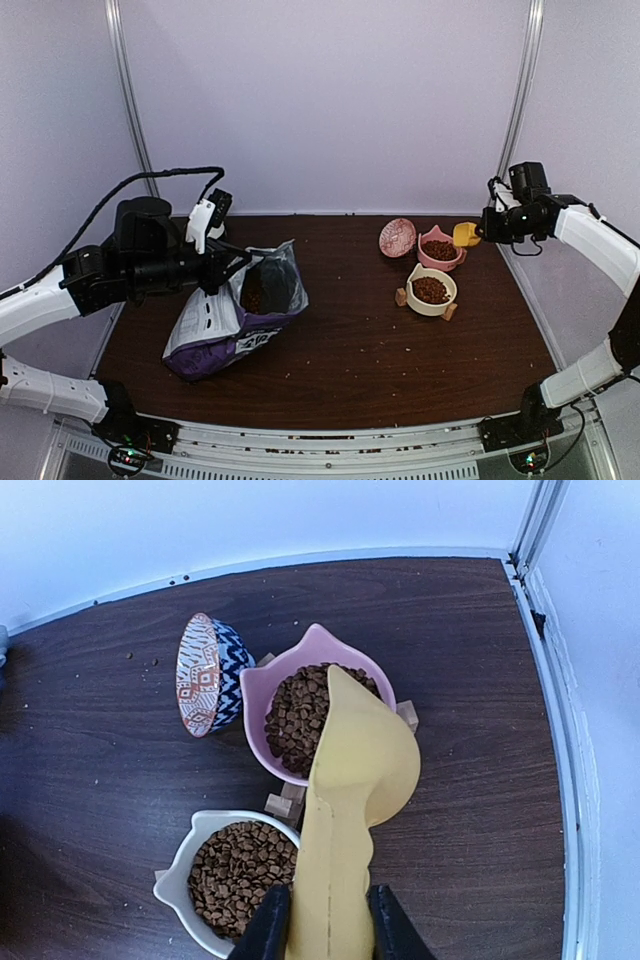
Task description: Serve the pet food
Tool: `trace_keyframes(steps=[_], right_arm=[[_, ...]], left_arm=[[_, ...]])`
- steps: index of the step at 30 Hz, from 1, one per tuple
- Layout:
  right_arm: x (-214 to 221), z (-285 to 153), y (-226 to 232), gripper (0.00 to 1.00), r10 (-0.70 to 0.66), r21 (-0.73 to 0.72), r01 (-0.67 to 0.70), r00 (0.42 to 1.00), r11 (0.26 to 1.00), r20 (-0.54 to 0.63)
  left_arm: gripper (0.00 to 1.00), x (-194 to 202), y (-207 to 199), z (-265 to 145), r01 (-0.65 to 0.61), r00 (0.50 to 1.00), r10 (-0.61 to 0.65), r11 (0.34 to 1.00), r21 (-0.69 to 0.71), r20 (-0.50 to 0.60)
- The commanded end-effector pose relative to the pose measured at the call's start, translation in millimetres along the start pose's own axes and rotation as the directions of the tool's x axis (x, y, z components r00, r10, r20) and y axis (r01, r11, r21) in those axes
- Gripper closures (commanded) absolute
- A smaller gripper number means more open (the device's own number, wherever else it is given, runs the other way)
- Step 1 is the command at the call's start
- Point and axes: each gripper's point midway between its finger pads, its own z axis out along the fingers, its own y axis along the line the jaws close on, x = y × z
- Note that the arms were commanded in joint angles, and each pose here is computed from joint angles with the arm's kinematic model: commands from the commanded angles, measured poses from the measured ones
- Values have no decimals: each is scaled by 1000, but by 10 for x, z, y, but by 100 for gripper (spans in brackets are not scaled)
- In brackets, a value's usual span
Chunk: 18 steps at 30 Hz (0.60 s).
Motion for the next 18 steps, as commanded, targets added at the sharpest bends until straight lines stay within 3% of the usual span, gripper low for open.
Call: trace_keyframes(steps=[1,7,12,18], right_arm=[[-216,-167,14,94,-72,59,67,994,996,83],[-268,-429,111,95,-152,113,132,970,985,189],[-194,-703,604,94,-22,-132,55,971,990,239],[263,-826,1406,94,82,-419,-18,988,908,133]], left_arm=[[100,-468,-74,-193,2,988,-7,999,32,156],[100,-469,-50,-227,13,987,-16,1000,22,162],[100,-545,-52,-286,29,981,-33,999,24,190],[100,-618,-80,-303,35,977,-43,999,40,211]])
